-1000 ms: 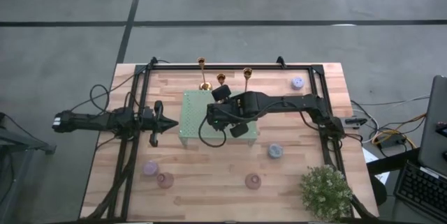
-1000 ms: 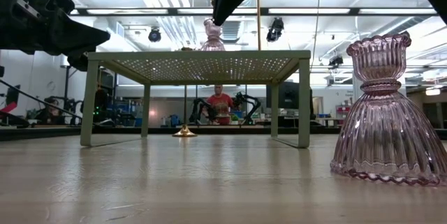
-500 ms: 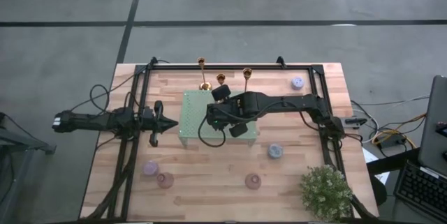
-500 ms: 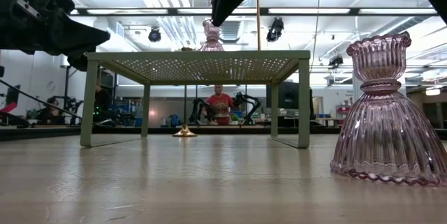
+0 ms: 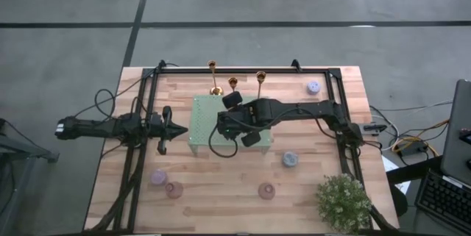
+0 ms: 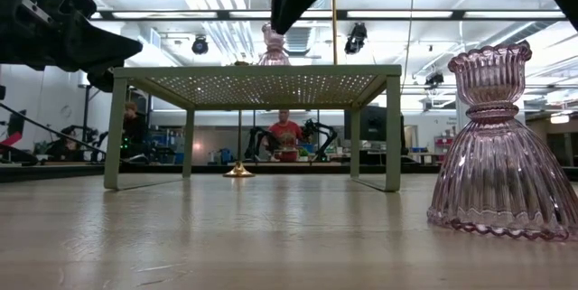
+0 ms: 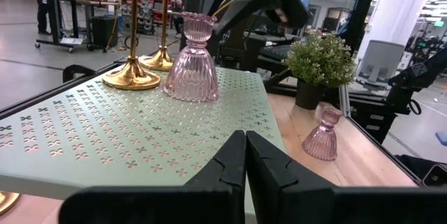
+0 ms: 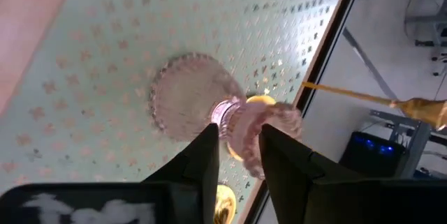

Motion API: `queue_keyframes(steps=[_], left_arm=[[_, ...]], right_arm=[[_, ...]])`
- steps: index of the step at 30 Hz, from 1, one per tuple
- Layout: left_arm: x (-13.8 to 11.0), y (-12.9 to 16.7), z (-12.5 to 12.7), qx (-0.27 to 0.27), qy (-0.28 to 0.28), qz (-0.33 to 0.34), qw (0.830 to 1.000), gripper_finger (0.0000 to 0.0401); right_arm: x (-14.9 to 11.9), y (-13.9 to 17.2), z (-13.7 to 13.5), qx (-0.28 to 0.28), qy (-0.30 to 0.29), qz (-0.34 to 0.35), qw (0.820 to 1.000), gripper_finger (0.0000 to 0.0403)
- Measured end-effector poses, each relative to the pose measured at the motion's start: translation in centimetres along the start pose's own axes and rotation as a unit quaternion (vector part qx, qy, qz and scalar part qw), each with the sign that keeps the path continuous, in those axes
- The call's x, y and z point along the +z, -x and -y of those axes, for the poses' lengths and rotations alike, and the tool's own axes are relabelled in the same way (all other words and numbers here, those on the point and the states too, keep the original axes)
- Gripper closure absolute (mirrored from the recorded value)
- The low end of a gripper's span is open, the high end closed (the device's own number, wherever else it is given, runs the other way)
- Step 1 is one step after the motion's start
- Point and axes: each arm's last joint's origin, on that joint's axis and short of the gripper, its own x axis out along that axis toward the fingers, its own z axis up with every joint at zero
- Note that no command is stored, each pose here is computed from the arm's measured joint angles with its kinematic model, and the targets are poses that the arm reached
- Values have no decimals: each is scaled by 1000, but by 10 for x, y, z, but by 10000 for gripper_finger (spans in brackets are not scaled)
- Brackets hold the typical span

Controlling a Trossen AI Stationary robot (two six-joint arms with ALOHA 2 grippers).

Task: Pick & Place candle stick holders
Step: Put the right transparent glass candle holder on the shelf, then put the right transparent glass candle holder on the shelf aligned with the other transparent glass candle holder

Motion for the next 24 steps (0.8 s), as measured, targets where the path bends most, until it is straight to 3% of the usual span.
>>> queue_keyframes(steps=[14,24], left_arm=[[0,0,0,0,0,0,1000,387],[0,0,0,0,0,0,1000,387]], right_arm=[[-5,35,3,-57,-41,7,998,302],[-14,69,-14,-19,-104,21,994,309]])
